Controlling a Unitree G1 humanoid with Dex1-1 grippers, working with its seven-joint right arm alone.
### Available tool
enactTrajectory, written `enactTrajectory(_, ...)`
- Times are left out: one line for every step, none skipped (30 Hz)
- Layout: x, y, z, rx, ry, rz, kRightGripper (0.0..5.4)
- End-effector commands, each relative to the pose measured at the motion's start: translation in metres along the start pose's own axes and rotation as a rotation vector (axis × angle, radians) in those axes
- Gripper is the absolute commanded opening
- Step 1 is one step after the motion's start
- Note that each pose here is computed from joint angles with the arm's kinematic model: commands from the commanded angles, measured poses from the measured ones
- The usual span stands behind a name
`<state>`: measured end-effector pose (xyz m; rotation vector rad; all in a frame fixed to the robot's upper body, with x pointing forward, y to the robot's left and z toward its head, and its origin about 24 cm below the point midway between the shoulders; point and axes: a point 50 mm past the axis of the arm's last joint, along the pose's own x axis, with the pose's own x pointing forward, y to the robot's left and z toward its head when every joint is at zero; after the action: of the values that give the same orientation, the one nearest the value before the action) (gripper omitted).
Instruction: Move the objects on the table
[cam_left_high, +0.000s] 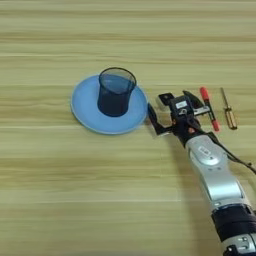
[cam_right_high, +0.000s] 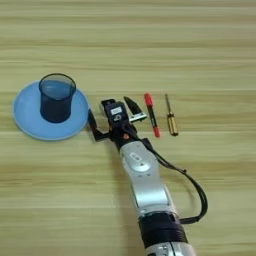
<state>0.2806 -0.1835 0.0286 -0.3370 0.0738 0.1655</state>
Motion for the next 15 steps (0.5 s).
enactTrajectory(0.014,-0.002,0.031,-0.029,-0.121,0.006,5.38)
enactTrajectory(0.014,-0.001,0.031,-0.029,-0.12,0.007,5.38)
enactTrajectory(0.015,-0.002,0.031,-0.029,-0.119,0.004,5.38)
enactTrajectory(0.014,-0.003,0.031,-0.029,-0.12,0.0,5.38)
enactTrajectory(0.014,-0.004,0.031,-0.028,-0.121,-0.004,5.38)
enactTrajectory(0.014,-0.006,0.031,-0.028,-0.123,-0.009,5.38)
enactTrajectory(0.013,-0.007,0.032,-0.028,-0.125,-0.013,5.38)
enactTrajectory(0.013,-0.008,0.032,-0.029,-0.127,-0.016,5.38)
enactTrajectory(0.012,-0.009,0.033,-0.03,-0.129,-0.02,5.38)
enactTrajectory(0.012,-0.01,0.033,-0.03,-0.132,-0.027,5.38)
enactTrajectory(0.011,-0.012,0.034,-0.031,-0.136,-0.034,5.38)
enactTrajectory(0.01,-0.013,0.034,-0.031,-0.138,-0.04,5.38)
enactTrajectory(0.01,-0.014,0.034,-0.03,-0.141,-0.046,5.38)
enactTrajectory(0.009,-0.017,0.035,-0.029,-0.142,-0.056,5.38)
enactTrajectory(0.009,-0.019,0.034,-0.025,-0.142,-0.066,5.38)
